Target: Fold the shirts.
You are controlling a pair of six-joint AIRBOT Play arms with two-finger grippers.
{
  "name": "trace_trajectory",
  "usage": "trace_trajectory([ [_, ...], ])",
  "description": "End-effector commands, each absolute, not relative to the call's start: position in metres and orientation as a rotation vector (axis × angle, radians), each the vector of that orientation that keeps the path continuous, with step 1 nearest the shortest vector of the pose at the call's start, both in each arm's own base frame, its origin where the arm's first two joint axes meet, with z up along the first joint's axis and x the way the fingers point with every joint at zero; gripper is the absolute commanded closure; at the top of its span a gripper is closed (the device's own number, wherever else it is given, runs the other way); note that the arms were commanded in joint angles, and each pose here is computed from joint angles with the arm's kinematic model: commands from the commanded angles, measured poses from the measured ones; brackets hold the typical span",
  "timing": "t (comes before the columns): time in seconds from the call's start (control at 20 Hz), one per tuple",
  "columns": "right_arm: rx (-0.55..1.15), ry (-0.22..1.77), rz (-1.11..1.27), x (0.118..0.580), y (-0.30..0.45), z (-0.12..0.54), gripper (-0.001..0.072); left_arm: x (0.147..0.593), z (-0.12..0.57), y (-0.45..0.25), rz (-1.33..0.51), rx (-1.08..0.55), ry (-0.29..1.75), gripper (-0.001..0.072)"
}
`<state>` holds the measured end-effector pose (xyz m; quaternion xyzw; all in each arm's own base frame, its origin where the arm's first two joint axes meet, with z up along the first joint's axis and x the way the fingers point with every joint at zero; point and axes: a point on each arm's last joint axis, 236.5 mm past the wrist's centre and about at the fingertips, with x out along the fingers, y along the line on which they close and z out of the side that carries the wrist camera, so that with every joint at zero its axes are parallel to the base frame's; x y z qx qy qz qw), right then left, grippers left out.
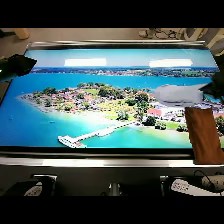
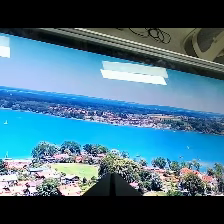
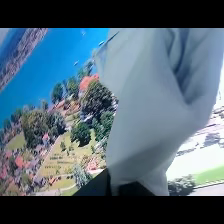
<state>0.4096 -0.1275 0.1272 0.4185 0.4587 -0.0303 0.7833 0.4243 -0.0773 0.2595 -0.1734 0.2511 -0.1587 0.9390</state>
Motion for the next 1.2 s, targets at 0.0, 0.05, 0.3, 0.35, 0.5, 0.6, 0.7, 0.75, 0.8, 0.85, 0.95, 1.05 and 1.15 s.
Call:
trace_trajectory([
  [0.0, 0.970, 0.890, -0.239, 0.374, -0.202, 0.136, 0.0697, 0.424, 0.260, -0.077, -0.323, -0.353, 0.512, 0.0667],
  [0.05, 0.983, 0.867, -0.270, 0.369, -0.215, 0.136, 0.0697, 0.424, 0.260, -0.077, -0.323, -0.353, 0.512, 0.0668],
  [0.3, 1.016, 0.950, -0.319, 0.335, -0.220, 0.129, 0.0697, 0.424, 0.260, -0.077, -0.324, -0.353, 0.512, 0.0667],
  [0.35, 0.997, 0.984, -0.346, 0.325, -0.220, 0.127, 0.0697, 0.424, 0.260, -0.077, -0.325, -0.349, 0.512, 0.0668],
  [0.5, 0.942, 1.113, -0.541, 0.277, -0.231, 0.116, 0.0697, 0.424, 0.260, -0.077, -0.330, -0.328, 0.508, 0.0667],
  [0.6, 0.917, 1.286, -0.661, 0.232, -0.232, 0.098, 0.0697, 0.424, 0.260, -0.077, -0.330, -0.328, 0.507, 0.0667],
  [0.7, 0.894, 1.433, -0.771, 0.194, -0.235, 0.074, 0.0697, 0.424, 0.260, -0.077, -0.330, -0.327, 0.507, 0.0667],
  [0.75, 0.895, 1.487, -0.791, 0.183, -0.232, 0.060, 0.0697, 0.424, 0.260, -0.077, -0.330, -0.328, 0.507, 0.0667],
  [0.8, 0.908, 1.526, -0.790, 0.176, -0.227, 0.044, 0.0697, 0.424, 0.260, -0.077, -0.330, -0.327, 0.507, 0.0667],
  [0.85, 0.917, 1.543, -0.785, 0.174, -0.223, 0.029, 0.0697, 0.424, 0.260, -0.077, -0.330, -0.327, 0.507, 0.0667],
  [0.95, 0.920, 1.551, -0.787, 0.171, -0.221, 0.003, 0.0697, 0.424, 0.260, -0.077, -0.330, -0.328, 0.507, 0.0667],
  [1.05, 0.909, 1.571, -0.802, 0.164, -0.220, -0.013, 0.0696, 0.424, 0.260, -0.077, -0.331, -0.328, 0.506, 0.0667],
  [1.15, 0.884, 1.557, -0.835, 0.162, -0.227, -0.022, 0.0563, 0.424, 0.260, -0.077, -0.331, -0.328, 0.506, 0.0667],
])
